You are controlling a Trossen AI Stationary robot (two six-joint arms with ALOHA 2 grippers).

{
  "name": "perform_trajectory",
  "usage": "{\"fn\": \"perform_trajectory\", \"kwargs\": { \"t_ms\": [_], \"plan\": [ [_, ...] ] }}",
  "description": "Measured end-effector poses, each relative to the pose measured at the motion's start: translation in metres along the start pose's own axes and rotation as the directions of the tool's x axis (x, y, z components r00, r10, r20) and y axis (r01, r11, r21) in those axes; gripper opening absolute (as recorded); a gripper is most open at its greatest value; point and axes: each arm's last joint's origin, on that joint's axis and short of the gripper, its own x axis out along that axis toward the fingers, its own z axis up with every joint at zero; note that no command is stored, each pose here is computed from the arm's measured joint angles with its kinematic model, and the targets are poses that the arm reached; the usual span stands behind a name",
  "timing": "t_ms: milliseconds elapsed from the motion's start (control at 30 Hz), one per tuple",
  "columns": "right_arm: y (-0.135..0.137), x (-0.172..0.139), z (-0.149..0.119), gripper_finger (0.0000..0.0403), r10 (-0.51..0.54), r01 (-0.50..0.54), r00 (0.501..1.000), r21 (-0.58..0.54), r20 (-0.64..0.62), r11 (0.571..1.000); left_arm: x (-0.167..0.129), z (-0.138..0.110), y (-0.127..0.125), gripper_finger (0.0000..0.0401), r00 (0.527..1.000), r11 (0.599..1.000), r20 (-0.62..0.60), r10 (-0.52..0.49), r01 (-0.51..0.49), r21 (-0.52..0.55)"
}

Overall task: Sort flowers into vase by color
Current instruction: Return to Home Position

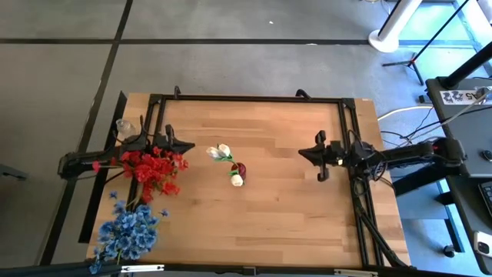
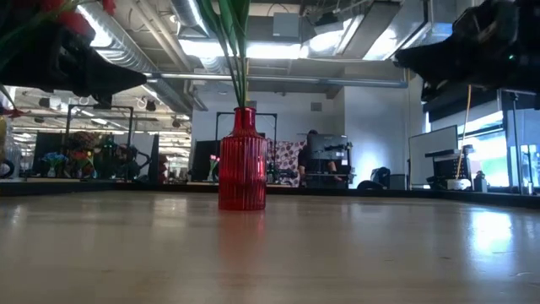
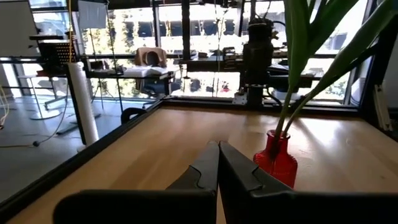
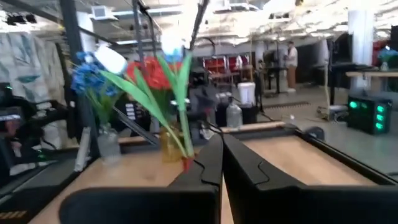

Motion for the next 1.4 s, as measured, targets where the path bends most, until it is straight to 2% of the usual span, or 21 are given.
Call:
{"fn": "perform_trajectory", "kwargs": {
  "t_ms": [267, 467, 600, 700, 933, 1067, 1167, 1400],
  "plan": [
    [-0.036, -0.007, 0.005, 0.0012, -0.090, 0.090, 0.996, -0.017, 0.004, 0.996, 0.000, 0.000, -0.001, 0.0000, 1.000, 1.000, 0.000, -0.012, 0.012, -0.012],
    [-0.058, -0.016, 0.008, 0.0012, -0.080, 0.080, 0.997, -0.026, -0.013, 0.996, 0.000, 0.000, -0.001, 0.0000, 1.000, 1.000, -0.001, -0.007, 0.007, -0.007],
    [-0.064, -0.019, 0.009, 0.0012, -0.127, 0.127, 0.992, 0.039, -0.006, 0.991, 0.000, 0.000, -0.001, 0.0000, 1.000, 1.000, -0.001, -0.007, 0.007, -0.007],
    [-0.059, -0.017, 0.010, 0.0012, -0.063, 0.063, 0.998, -0.018, -0.006, 0.998, 0.000, 0.000, -0.001, 0.0000, 1.000, 1.000, -0.001, -0.007, 0.007, -0.007],
    [-0.027, -0.006, 0.003, 0.0005, -0.083, 0.082, 0.997, -0.097, -0.007, 0.992, 0.000, 0.000, -0.001, 0.0000, 1.000, 1.000, 0.000, -0.007, 0.007, -0.006],
    [-0.009, -0.006, 0.002, 0.0004, -0.079, 0.077, 0.997, -0.087, -0.020, 0.993, 0.000, 0.000, -0.001, 0.0000, 1.000, 1.000, 0.000, -0.007, 0.007, -0.006],
    [-0.001, -0.011, 0.005, 0.0004, -0.037, 0.036, 0.999, -0.066, -0.018, 0.997, 0.000, 0.000, -0.001, 0.0000, 1.000, 1.000, 0.000, -0.006, 0.006, -0.006],
    [0.004, -0.032, -0.001, 0.0004, -0.025, 0.022, 0.991, -0.023, -0.134, 0.999, 0.000, 0.000, -0.001, 0.0000, 1.000, 1.000, 0.000, -0.006, 0.006, -0.006]
  ]
}}
